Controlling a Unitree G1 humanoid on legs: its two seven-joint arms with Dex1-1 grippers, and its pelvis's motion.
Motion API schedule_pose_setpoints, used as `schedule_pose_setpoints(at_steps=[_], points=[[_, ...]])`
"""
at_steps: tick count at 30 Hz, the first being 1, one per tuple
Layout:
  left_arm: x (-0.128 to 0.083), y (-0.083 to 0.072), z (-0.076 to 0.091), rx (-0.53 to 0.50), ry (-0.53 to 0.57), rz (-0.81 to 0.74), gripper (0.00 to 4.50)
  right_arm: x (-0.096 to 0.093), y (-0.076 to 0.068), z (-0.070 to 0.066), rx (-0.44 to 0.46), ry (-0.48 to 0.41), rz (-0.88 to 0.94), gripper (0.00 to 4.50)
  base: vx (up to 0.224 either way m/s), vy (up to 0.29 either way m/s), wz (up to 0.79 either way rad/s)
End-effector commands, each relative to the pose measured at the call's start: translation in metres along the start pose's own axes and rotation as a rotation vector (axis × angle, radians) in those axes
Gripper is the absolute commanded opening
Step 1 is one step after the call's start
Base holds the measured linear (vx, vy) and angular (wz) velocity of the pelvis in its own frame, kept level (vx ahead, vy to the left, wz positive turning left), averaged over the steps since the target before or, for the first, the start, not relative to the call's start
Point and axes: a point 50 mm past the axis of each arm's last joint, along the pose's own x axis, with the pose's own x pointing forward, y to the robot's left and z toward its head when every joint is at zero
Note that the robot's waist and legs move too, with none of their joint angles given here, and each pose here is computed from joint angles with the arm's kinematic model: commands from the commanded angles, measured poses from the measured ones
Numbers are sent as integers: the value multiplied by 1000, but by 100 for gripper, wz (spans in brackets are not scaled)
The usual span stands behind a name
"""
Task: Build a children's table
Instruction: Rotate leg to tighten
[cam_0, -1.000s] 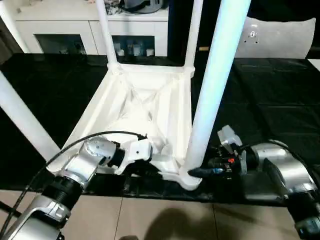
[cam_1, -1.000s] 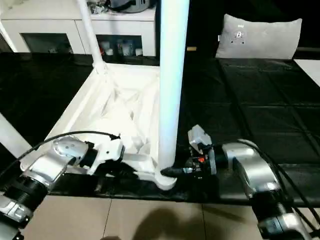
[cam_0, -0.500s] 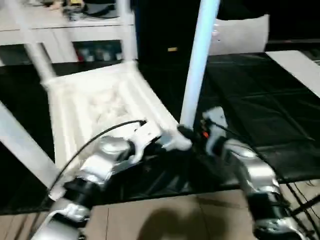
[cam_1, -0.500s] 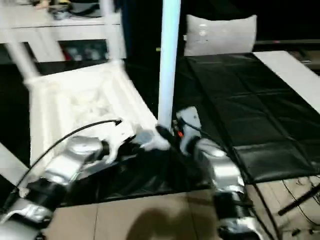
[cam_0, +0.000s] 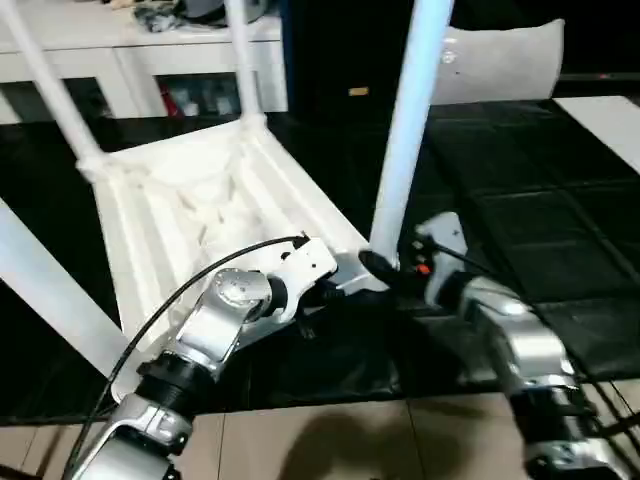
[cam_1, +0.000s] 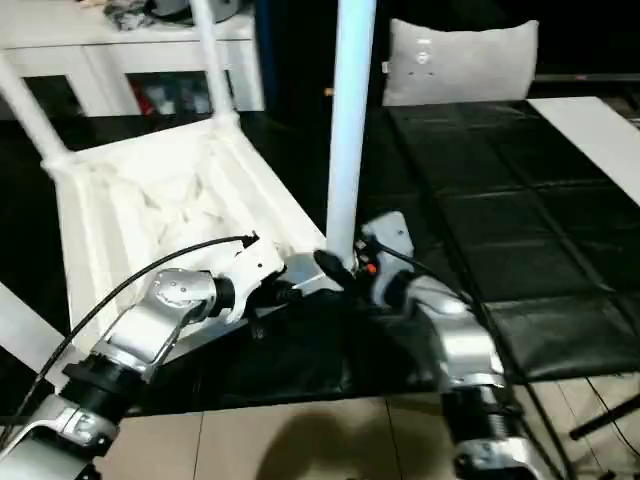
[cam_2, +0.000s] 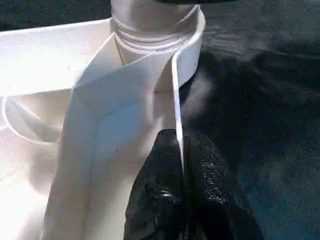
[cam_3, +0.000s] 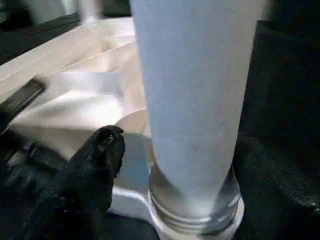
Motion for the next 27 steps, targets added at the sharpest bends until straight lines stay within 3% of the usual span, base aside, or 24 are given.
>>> schedule_pose_setpoints(at_steps=[1, 6, 12, 13, 18, 21, 27], points=[[1, -11, 1, 93, -25, -124, 0, -3, 8, 3, -10, 4, 146, 395, 0, 0, 0], [-10, -15, -6, 189, 0, -268, 0, -25, 2, 5, -87, 82, 332, 433, 0, 0, 0], [-21, -17, -13, 260, 55, -415, 0, -37, 4, 5, -114, 142, 525, 433, 0, 0, 0], [-23, -17, -14, 272, 63, -431, 0, -38, 4, 5, -115, 147, 544, 407, 0, 0, 0], [-28, -17, -19, 330, 101, -531, 0, -37, 11, 6, -95, 172, 691, 367, 0, 0, 0], [-29, -19, -19, 337, 101, -566, 0, -37, 13, 7, -83, 182, 735, 359, 0, 0, 0], [-29, -19, -19, 350, 97, -593, 0, -35, 15, 5, -85, 192, 759, 295, 0, 0, 0]])
